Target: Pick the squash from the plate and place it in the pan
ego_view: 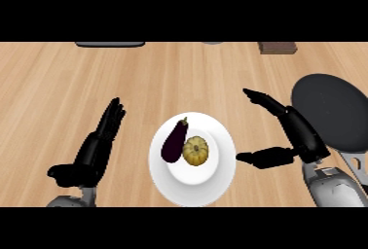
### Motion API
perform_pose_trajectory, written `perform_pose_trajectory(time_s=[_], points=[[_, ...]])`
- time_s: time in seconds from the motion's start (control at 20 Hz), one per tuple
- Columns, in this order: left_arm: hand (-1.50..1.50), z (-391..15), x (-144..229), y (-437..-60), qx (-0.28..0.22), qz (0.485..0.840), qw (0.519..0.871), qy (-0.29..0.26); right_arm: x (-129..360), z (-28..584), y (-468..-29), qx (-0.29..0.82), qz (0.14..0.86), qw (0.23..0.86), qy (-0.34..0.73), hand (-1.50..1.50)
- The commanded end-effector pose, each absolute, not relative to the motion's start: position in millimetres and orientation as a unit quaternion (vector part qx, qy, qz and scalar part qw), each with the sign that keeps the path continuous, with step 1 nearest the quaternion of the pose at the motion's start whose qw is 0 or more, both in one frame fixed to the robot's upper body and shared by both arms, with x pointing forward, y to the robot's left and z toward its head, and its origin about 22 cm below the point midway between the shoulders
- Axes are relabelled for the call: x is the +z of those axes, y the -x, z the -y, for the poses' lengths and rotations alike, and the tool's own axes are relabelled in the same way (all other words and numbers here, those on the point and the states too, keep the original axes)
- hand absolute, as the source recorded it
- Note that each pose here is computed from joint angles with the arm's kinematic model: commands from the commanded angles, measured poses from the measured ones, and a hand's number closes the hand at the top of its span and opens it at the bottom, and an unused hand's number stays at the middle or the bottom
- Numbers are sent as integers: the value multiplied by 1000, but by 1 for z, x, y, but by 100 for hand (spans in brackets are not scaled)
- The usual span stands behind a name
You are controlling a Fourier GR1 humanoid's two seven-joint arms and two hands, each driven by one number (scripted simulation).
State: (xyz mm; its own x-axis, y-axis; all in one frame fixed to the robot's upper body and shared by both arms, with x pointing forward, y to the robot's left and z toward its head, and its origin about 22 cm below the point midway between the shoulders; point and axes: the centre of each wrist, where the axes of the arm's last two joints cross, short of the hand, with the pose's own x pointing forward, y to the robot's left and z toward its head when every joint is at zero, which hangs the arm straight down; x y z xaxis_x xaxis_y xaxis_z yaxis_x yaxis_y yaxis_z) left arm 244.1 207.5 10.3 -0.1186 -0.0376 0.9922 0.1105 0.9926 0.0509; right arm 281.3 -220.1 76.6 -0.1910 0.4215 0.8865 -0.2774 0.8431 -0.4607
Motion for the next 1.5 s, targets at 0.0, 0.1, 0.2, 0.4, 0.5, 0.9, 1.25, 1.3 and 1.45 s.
perform_pose_trajectory(time_s=[0.0, 0.1, 0.2, 0.4, 0.5, 0.9, 1.25, 1.3, 1.45], points=[[0, -212, 17, -239, -63, 751, 656, 30, 110, 229, -284, 337, 689, 638, 69, -150], [0, -211, 0, -249, -58, 744, 665, 33, 106, 209, -293, 385, 669, 632, 79, -150], [0, -202, 8, -248, -63, 748, 661, 23, 116, 195, -291, 416, 647, 634, 76, -150], [0, -199, 1, -256, -67, 751, 656, 35, 121, 158, -324, 484, 582, 646, 99, -150], [0, -204, 0, -246, -57, 749, 659, 28, 111, 140, -321, 537, 541, 638, 106, -150], [0, -214, 9, -245, -57, 752, 656, 40, 64, 81, -314, 647, 445, 603, 138, -150], [0, -208, 20, -238, -62, 747, 662, 25, 47, 71, -315, 646, 426, 622, 120, -150], [0, -222, 7, -238, -62, 752, 656, 27, 40, 86, -322, 644, 421, 627, 121, -150], [0, -211, 8, -240, -54, 752, 656, 27, 36, 90, -313, 646, 419, 626, 125, -150]])
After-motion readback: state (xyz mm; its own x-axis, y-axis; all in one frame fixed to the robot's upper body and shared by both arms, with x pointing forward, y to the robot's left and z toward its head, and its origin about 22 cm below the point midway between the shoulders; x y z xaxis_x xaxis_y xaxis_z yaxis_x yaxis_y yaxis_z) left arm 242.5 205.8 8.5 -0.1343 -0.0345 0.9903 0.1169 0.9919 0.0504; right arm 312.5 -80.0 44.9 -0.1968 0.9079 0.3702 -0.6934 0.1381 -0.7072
